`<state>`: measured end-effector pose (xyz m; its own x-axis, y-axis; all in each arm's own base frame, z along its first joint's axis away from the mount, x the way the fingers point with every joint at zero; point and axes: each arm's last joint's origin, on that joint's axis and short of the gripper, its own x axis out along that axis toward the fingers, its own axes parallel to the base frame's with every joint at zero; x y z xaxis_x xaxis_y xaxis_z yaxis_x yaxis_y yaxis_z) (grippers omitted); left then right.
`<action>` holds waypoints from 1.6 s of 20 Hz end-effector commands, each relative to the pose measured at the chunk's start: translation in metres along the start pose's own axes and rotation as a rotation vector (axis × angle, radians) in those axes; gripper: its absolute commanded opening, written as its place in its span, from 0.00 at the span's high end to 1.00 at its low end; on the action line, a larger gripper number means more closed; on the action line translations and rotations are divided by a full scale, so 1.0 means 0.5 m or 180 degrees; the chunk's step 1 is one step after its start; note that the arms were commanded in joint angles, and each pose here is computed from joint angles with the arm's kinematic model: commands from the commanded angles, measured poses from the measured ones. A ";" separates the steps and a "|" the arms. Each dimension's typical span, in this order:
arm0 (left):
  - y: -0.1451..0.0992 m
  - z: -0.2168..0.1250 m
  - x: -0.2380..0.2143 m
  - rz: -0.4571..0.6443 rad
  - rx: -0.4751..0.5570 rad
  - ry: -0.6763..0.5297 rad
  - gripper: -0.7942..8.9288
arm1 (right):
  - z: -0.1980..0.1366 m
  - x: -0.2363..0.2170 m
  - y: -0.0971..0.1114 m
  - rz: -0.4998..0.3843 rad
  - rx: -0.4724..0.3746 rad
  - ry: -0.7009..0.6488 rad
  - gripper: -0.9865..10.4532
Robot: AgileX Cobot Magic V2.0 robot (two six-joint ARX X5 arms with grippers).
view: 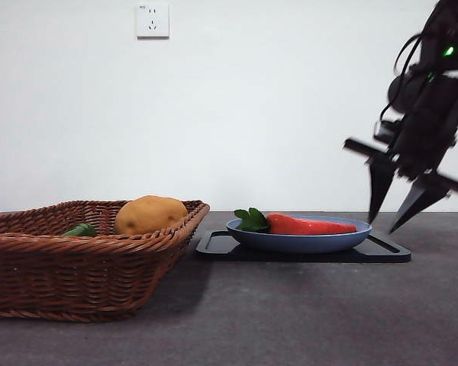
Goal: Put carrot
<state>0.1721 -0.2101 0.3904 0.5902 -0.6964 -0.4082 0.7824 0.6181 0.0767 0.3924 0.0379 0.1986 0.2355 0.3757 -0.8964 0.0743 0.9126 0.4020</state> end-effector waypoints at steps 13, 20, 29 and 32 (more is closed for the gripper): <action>0.174 -0.017 0.000 0.1374 -0.0199 0.0110 0.91 | -0.204 -0.311 0.218 -0.0457 -0.1486 -0.0974 0.91; 0.215 -0.073 -0.163 0.1493 -0.0534 0.0319 0.91 | -0.309 -0.378 0.264 -0.0445 -0.1929 -0.1712 0.91; 0.117 -0.274 -0.244 0.1615 -0.0945 -0.0166 0.91 | -0.423 -0.281 0.173 0.0018 -0.2048 -0.2717 0.91; 0.085 -0.332 -0.267 0.1667 -0.1041 -0.0458 0.91 | -0.462 -0.221 0.119 0.0079 -0.1806 -0.3015 0.91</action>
<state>0.0960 -0.0309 0.2896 0.9052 -0.2933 -0.3076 0.2994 0.9537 -0.0283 0.1468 0.0862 0.2810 0.8943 0.3363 -0.2953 -0.3430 0.9389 0.0305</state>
